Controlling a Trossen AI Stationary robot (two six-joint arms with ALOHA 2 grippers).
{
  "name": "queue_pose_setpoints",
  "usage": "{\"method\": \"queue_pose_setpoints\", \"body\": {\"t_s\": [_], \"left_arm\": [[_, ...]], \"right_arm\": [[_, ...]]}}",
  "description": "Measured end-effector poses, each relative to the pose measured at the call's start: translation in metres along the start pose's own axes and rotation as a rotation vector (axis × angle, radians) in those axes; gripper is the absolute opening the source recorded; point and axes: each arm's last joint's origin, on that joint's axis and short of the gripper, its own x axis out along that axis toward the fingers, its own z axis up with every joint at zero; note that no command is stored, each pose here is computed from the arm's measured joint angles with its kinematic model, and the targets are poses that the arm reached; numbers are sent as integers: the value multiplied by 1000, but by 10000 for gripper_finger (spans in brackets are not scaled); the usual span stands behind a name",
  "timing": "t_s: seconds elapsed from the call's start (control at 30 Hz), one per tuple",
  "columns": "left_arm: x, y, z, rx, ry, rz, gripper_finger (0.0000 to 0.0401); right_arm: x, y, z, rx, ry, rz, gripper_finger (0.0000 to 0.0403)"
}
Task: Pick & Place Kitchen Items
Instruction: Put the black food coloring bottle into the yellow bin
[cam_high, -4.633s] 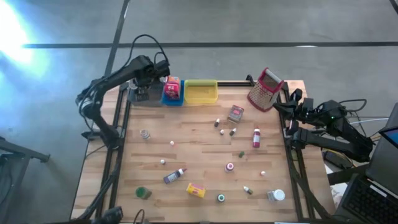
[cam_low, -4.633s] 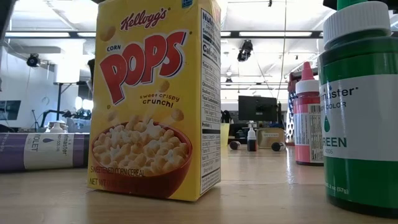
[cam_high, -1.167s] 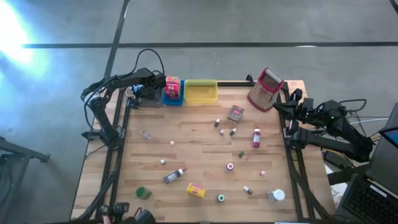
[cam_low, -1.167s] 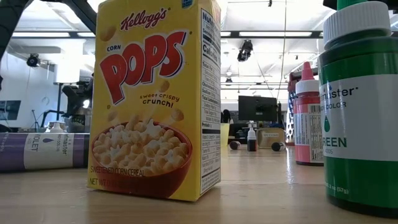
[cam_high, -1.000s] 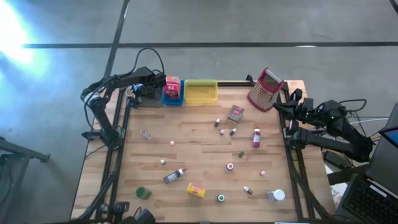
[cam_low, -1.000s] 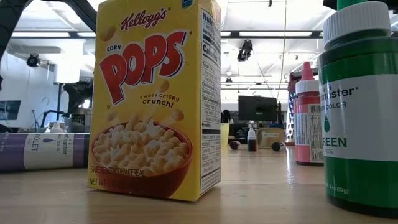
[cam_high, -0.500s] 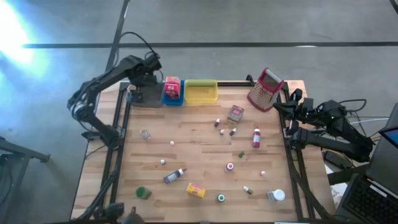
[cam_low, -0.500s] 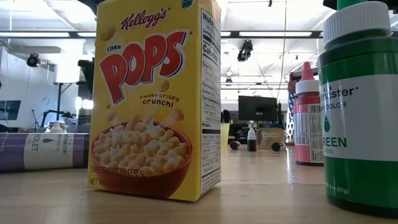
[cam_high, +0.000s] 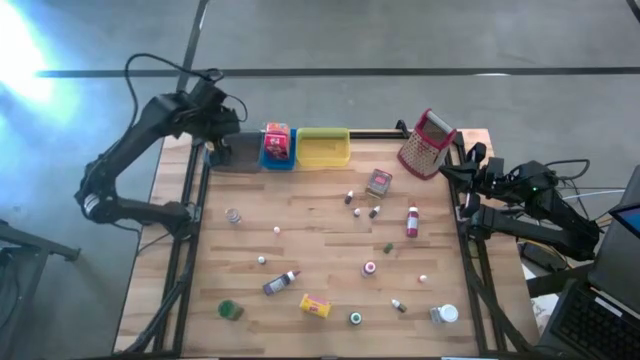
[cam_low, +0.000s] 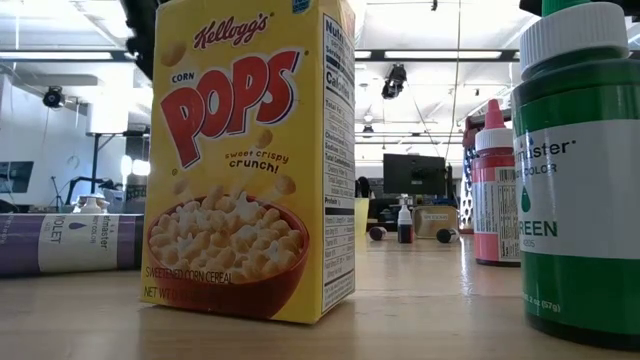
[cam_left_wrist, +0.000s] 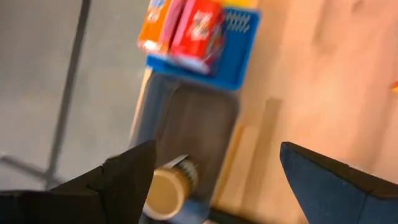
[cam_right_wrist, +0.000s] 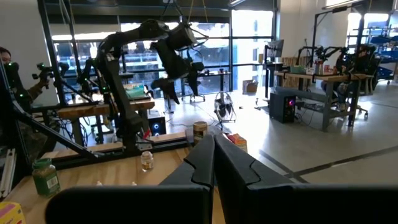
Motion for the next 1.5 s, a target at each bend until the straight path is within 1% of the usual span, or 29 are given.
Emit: {"method": "queue_pose_setpoints", "body": {"t_s": [0.1,0.2,0.5,0.63,0.73,0.8,0.87,1.0,1.1,1.17,1.27,1.4,1.47,1.5], "left_arm": [[-2,-4,-1,-17,-56,-62,345],[3,-8,-2,-32,-120,-159,345],[25,-25,-1,-37,-394,-607,345],[28,-29,0,30,-569,-773,345],[28,-33,1,110,-765,-930,345],[27,-35,0,162,-869,-992,345],[24,-37,0,197,-900,-987,345],[16,-46,0,260,-869,-937,345],[5,-54,0,312,-893,-936,345],[-3,-59,2,327,-912,-942,345],[-13,-66,9,347,-945,-965,345],[-25,-78,24,431,-1020,-989,345],[-28,-87,32,438,-1011,-945,345],[-29,-91,36,421,-987,-887,345]], "right_arm": [[0,0,0,2,0,0,8],[0,0,0,1,0,0,8],[0,0,0,1,0,0,8],[0,0,0,0,0,0,8],[0,0,0,1,0,0,8],[0,0,0,1,-1,0,8],[0,0,0,1,0,0,8],[0,0,0,2,0,0,8],[0,0,0,1,0,0,8],[0,0,0,1,0,0,8],[0,0,0,1,0,0,8],[0,0,0,0,0,0,8],[0,0,0,1,0,0,8],[0,0,0,0,0,0,8]]}}
